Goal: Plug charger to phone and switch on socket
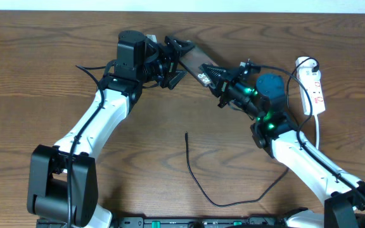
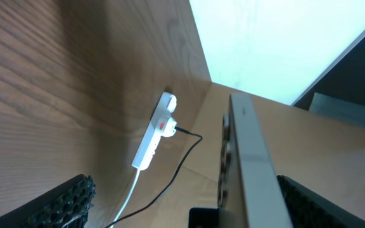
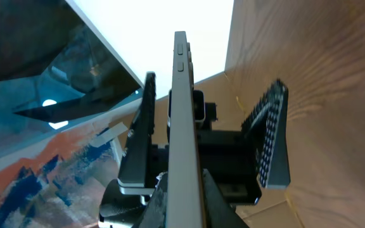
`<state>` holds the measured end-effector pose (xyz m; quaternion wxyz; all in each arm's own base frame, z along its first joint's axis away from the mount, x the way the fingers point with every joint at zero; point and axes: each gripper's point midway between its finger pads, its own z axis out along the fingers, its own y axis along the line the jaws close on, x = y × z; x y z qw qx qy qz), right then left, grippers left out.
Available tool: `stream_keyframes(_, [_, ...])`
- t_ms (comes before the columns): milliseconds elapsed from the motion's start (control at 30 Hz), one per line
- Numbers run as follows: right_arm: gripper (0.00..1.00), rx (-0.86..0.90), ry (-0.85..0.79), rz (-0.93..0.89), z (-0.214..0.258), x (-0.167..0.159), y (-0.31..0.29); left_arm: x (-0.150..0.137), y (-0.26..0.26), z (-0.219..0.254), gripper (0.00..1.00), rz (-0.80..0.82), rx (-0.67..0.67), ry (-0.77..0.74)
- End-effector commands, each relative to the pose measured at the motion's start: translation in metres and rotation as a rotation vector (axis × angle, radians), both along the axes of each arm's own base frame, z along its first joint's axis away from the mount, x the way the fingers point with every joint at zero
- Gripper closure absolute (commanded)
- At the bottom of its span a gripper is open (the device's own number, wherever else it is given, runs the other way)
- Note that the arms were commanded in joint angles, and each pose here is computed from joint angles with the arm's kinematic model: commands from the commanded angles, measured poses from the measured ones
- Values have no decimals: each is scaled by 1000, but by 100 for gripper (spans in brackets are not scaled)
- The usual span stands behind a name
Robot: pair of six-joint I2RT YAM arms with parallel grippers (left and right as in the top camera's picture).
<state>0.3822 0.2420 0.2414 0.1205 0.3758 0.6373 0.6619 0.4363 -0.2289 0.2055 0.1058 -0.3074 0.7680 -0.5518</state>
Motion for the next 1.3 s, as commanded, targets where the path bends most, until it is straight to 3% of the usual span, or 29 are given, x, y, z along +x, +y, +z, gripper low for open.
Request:
stream_keyframes(0, [99, 44, 14, -30, 9, 2, 4, 6, 4, 24, 10, 20, -7, -72])
stream_keyframes(167, [98, 49, 19, -30, 9, 2, 5, 11, 4, 33, 11, 29, -16, -119])
stream_keyframes(267, [98, 69, 43, -33, 9, 2, 5, 13, 5, 34, 20, 43, -12, -129])
stream_keyframes(933, [98, 93, 60, -8, 11, -5, 15, 16, 6, 33, 25, 61, -2, -131])
stream_keyframes(1167, [98, 95, 59, -9, 12, -6, 18, 16, 7, 33, 38, 64, -1, -132])
stream_keyframes(1267, [98, 94, 58, -9, 12, -7, 20, 16, 7, 33, 39, 64, -1, -132])
